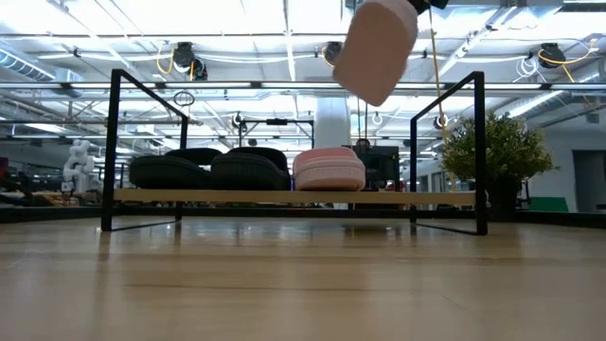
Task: Pick and place slides into the shelf
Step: Put the pink slipper on the shelf
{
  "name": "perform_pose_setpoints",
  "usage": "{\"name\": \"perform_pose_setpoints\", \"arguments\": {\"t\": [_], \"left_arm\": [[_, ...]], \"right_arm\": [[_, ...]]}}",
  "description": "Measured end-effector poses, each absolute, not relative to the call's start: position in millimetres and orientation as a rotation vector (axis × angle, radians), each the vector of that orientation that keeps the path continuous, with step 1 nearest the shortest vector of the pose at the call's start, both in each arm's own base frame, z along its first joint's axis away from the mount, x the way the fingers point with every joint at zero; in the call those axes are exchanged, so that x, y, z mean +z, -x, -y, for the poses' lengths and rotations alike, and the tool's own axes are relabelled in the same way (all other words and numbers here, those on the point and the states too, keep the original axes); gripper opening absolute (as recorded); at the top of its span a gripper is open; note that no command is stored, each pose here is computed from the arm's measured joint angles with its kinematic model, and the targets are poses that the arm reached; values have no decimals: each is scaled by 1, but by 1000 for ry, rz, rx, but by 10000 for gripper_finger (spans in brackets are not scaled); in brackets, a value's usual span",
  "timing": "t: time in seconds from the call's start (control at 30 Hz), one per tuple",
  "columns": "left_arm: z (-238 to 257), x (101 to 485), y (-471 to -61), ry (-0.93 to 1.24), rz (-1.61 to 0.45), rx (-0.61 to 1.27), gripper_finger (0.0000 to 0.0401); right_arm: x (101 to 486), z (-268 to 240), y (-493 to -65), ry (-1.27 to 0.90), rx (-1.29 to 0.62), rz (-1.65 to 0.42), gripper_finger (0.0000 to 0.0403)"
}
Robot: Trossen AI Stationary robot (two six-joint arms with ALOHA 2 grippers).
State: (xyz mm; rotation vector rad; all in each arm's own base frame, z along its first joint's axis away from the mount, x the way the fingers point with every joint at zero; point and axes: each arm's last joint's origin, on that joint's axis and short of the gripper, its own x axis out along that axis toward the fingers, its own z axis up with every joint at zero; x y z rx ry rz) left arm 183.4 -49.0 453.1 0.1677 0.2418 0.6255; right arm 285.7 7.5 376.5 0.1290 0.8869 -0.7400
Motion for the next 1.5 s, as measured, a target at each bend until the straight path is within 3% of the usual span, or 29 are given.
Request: {"name": "perform_pose_setpoints", "arguments": {"t": [0.5, 0.93, 1.5], "left_arm": [[49, 453, -183, -172, -243, 625, 113], [49, 453, -183, -177, -246, 625, 113], [49, 453, -183, -191, -253, 623, 113]], "right_arm": [[372, -7, -280, -150, -761, -968, 0], [332, -7, -311, -66, -756, -1162, 0], [323, 2, -310, -84, -773, -1211, 0]]}}
